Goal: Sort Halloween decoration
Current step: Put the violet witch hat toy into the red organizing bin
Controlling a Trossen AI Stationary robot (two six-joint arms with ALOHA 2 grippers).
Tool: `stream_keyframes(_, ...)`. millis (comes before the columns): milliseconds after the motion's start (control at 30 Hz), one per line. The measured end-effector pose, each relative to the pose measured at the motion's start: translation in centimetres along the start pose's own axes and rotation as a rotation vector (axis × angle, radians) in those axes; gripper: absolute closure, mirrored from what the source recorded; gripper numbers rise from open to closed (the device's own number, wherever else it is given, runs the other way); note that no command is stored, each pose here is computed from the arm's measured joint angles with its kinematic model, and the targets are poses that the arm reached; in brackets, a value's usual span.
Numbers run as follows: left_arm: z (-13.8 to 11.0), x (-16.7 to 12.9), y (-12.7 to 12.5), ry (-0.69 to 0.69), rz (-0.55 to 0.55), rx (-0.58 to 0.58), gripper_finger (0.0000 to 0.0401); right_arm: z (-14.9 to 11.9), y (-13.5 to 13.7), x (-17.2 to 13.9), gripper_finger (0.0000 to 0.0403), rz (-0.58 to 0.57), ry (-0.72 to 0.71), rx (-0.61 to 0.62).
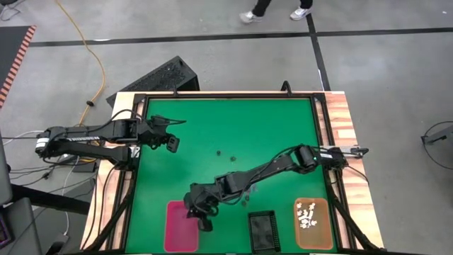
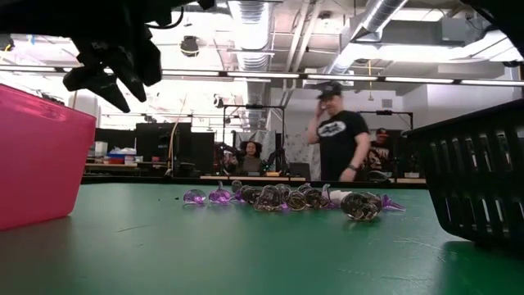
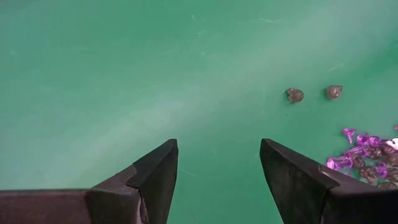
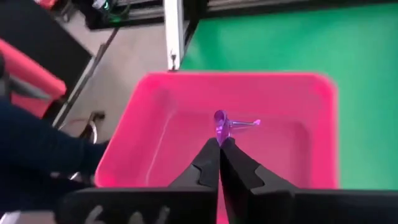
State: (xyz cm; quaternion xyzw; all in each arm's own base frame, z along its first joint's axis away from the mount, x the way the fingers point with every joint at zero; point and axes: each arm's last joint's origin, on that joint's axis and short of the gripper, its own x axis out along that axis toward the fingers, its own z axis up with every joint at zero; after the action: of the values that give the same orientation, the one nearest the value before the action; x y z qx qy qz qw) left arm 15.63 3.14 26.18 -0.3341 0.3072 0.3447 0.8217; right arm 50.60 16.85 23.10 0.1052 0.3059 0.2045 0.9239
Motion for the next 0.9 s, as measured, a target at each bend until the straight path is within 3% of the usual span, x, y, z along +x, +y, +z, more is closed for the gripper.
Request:
stream_keyframes(367,0.0,0.0,0.0,0.002,0.000,0.009,0.0182,0.1,-0.4,-0.6,0.0271,-0.024,0.046,-0.008)
stream_keyframes(633,-0.1,0.0,0.1,0.014,0.012,0.005,0.0182,1.4,-3.2,-9.0,0.0265,-0.352,0.325,-0.009)
stream_keyframes(767,-0.1,0.0,0.1,0.016,0.009,-0.006,0.0182,0.7,-5.8,-11.3,0.0269,-0.511,0.434,0.221)
stream_keyframes(900,-0.1,0.0,0.1,0.015,0.009,-0.015,0.0182,0.0,-8.1,-11.6,0.0270,-0.614,0.426,0.491)
